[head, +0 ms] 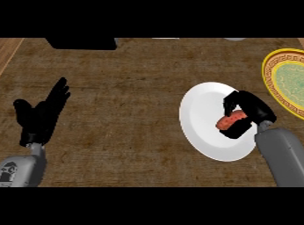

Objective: Pick the sweet potato from the plate and place it in the plate

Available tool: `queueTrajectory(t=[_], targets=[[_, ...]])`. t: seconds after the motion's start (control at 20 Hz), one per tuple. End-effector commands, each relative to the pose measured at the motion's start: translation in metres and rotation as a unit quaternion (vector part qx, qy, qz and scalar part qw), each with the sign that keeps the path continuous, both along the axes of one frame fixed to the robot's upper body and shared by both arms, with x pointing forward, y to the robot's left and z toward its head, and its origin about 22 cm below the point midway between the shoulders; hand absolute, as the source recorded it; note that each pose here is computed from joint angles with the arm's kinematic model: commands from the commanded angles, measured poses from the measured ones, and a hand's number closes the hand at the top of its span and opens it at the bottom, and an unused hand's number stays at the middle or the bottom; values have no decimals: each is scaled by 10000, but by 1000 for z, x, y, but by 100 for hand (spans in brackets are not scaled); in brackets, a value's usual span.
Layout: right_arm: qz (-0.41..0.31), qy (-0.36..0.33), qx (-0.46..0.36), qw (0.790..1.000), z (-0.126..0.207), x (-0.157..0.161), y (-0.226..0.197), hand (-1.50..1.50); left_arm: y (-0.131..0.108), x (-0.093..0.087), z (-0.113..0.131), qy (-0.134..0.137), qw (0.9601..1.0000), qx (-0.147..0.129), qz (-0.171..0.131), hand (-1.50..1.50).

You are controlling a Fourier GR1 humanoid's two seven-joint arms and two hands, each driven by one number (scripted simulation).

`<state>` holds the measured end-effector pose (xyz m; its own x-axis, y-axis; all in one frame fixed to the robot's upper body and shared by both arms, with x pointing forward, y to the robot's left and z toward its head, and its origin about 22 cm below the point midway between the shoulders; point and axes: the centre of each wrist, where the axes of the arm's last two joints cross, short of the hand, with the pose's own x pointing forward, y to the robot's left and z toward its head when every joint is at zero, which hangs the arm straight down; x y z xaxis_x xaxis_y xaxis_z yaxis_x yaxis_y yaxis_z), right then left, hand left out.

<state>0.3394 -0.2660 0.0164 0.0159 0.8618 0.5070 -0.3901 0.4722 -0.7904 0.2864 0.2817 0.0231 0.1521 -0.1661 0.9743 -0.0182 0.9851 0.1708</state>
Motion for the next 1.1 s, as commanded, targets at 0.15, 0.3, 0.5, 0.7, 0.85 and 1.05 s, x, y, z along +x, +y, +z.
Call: queueTrajectory(t=[0.15,0.3,0.5,0.7,0.85,1.05], targets=[[-1363,-1327,-621,9798,55,57,59,150,-1,12,10,-68,9999,87,42,0],[-1901,-2275,-763,9520,71,65,64,150,-3,5,6,7,10000,-29,-70,0],[-2595,-3435,-1100,8959,107,69,45,150,-10,2,2,35,10000,5,88,0],[-3271,-3560,-1117,8682,110,74,55,150,1,-3,-7,38,9999,54,125,0],[-3666,-3467,-754,8601,109,77,11,150,2,-13,-3,33,9999,-37,133,0],[-4032,-3374,-528,8490,121,77,-17,150,1,3,-10,45,9999,-44,99,0]])
